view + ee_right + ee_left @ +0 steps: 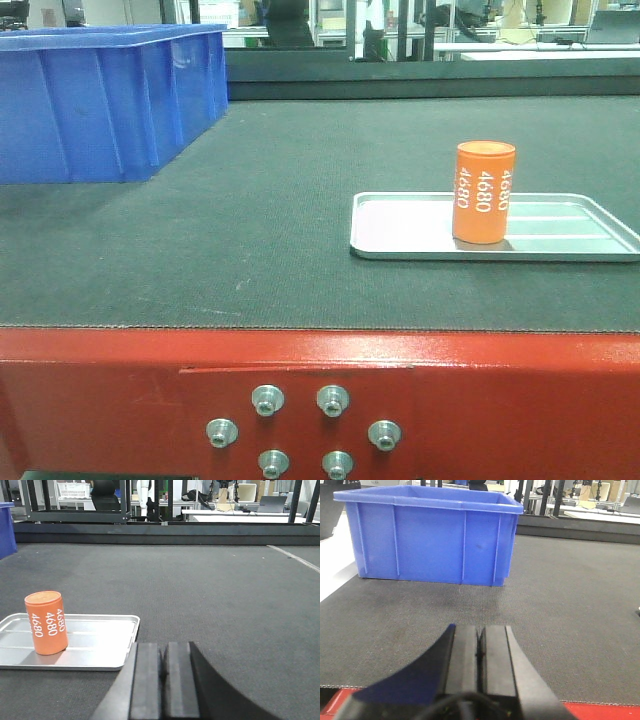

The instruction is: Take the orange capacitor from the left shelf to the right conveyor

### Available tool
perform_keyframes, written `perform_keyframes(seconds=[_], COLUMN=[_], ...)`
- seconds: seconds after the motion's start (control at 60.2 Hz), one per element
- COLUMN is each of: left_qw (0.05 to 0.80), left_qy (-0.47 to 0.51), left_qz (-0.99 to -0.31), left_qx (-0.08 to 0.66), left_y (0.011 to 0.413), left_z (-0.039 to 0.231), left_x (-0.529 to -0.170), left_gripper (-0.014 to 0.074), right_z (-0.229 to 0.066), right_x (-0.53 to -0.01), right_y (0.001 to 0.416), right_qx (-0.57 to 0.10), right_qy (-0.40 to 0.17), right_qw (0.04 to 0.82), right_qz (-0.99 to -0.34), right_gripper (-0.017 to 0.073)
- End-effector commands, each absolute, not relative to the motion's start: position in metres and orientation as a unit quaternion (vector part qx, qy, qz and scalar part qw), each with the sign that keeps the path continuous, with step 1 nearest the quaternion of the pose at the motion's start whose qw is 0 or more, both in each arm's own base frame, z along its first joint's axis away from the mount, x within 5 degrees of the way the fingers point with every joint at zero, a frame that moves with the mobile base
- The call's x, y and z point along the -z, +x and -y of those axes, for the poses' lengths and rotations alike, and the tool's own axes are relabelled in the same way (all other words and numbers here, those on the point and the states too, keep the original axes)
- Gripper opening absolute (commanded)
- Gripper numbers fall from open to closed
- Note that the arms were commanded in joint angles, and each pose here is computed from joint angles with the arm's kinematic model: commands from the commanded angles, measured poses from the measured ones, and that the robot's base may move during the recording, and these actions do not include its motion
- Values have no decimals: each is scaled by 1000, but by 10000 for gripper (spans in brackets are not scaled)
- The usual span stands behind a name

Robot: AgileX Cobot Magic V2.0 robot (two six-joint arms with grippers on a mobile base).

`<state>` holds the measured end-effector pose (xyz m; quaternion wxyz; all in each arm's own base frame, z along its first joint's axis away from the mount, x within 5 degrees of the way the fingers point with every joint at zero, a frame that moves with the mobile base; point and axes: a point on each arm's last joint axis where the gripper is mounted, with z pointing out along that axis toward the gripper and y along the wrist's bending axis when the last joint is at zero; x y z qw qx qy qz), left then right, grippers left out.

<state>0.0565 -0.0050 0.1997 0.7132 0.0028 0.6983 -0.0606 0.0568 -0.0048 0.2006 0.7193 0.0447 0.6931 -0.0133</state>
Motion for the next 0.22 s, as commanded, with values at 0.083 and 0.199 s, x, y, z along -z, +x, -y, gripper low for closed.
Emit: perform_keyframes(seconds=[0.083,0.199], left_qw=[748,748], left_qy=[4,4], left_qz=[-661,-661], left_qx=[65,65], left_y=[54,54], left_z=[5,5], left_x=[-209,-209], left_gripper=[-105,-105], right_z=[4,4], right_x=[-209,-209], right_y=[55,55], right_qx=[17,17], right_qy=[40,40], right_qw=[755,755], right_qz=[-654,-654], right_gripper=[58,58])
